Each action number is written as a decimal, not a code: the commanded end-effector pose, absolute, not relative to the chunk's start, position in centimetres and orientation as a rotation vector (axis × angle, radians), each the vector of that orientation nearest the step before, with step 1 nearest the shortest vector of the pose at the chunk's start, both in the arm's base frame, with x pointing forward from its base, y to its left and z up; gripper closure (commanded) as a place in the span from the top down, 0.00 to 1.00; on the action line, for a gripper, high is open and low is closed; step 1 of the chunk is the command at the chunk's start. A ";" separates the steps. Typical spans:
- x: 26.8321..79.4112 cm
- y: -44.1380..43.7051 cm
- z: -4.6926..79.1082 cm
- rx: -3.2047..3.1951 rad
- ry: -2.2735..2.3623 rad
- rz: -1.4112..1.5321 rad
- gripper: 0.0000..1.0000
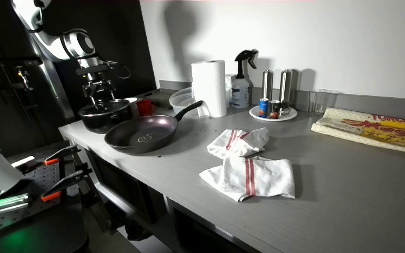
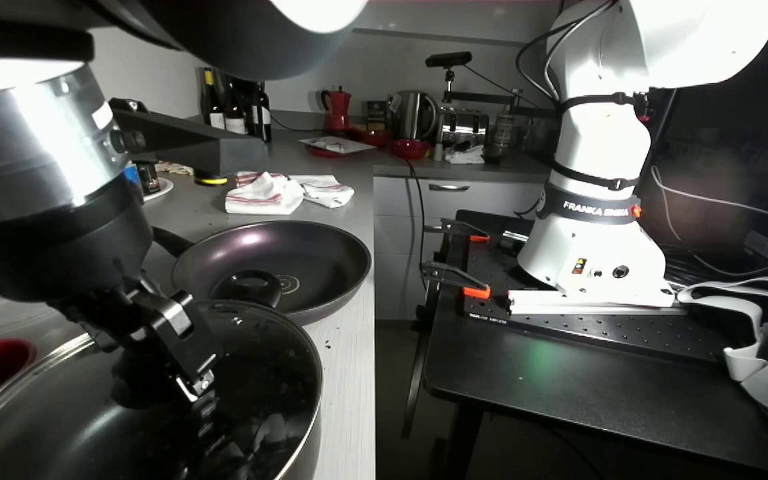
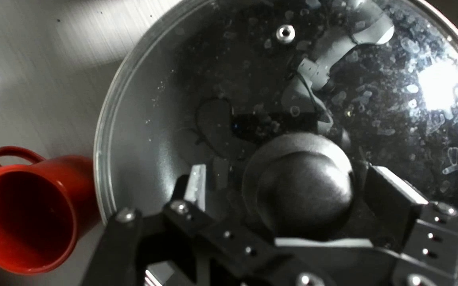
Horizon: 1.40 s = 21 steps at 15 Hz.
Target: Remove the lid from the black pot and place it on the right side of the countertop.
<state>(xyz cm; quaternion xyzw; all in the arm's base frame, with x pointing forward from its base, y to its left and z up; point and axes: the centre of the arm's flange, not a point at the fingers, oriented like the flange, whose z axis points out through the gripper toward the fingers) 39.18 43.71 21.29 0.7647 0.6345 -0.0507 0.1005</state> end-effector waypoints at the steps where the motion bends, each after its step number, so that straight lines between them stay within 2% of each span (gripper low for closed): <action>1: 40.0 44.6 21.0 2.256 1.872 -0.120 0.75; 2: 40.1 44.5 21.1 2.260 1.869 -0.120 0.73; 6: 40.2 44.4 21.7 2.268 1.865 -0.103 0.43; 8: 40.3 44.4 22.2 2.272 1.862 -0.090 0.33; 12: 40.5 44.2 22.7 2.284 1.850 -0.078 0.25; 21: 39.9 44.3 25.3 2.288 1.808 -0.052 0.25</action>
